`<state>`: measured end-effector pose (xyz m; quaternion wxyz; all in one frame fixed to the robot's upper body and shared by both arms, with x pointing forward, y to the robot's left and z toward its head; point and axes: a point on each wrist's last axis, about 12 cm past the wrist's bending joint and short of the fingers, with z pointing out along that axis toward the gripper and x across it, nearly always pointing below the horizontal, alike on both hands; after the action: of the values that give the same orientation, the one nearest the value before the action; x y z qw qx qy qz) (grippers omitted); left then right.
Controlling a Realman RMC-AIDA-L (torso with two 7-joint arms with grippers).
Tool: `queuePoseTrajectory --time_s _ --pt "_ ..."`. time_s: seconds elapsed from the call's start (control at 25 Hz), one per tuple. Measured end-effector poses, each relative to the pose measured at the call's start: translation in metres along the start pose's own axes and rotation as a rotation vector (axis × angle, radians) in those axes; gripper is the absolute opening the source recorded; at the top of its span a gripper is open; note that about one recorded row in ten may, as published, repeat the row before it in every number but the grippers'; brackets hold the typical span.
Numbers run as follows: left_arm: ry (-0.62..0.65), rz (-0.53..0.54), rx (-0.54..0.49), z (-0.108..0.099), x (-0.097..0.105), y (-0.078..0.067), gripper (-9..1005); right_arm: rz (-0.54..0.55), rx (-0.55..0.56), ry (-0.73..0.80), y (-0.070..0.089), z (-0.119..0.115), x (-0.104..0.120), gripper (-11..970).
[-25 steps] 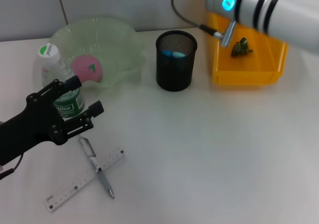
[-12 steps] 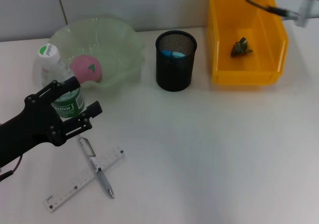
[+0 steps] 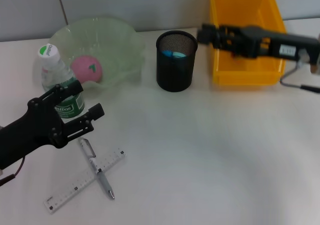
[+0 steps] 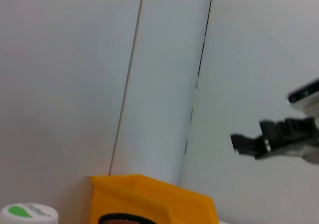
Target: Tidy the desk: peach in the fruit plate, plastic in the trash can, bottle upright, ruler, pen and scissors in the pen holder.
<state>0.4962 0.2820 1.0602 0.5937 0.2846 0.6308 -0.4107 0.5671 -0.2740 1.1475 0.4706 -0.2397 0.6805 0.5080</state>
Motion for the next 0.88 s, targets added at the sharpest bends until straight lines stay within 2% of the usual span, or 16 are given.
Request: queuePoseTrajectory --time_s 0.12,0.2,0.4,0.6,0.88 --pt "0.018 -0.042 0.003 -0.003 0.0 0.001 837 -0.055 0.021 0.051 -0.003 -0.008 0.018 484" --pt "0.03 -0.065 0.008 -0.005 0.0 0.002 837 -0.128 0.021 0.145 -0.003 -0.009 0.033 485" --pt "0.083 -0.1 0.024 -0.003 0.0 0.004 836 -0.229 0.006 0.358 -0.005 0.0 0.065 488" --pt "0.123 -0.124 0.028 0.003 -0.003 0.008 836 -0.26 -0.035 0.44 -0.003 0.007 0.072 491" --pt "0.312 -0.141 0.1 0.007 -0.017 0.015 835 -0.374 -0.058 0.472 0.0 0.005 0.079 690"
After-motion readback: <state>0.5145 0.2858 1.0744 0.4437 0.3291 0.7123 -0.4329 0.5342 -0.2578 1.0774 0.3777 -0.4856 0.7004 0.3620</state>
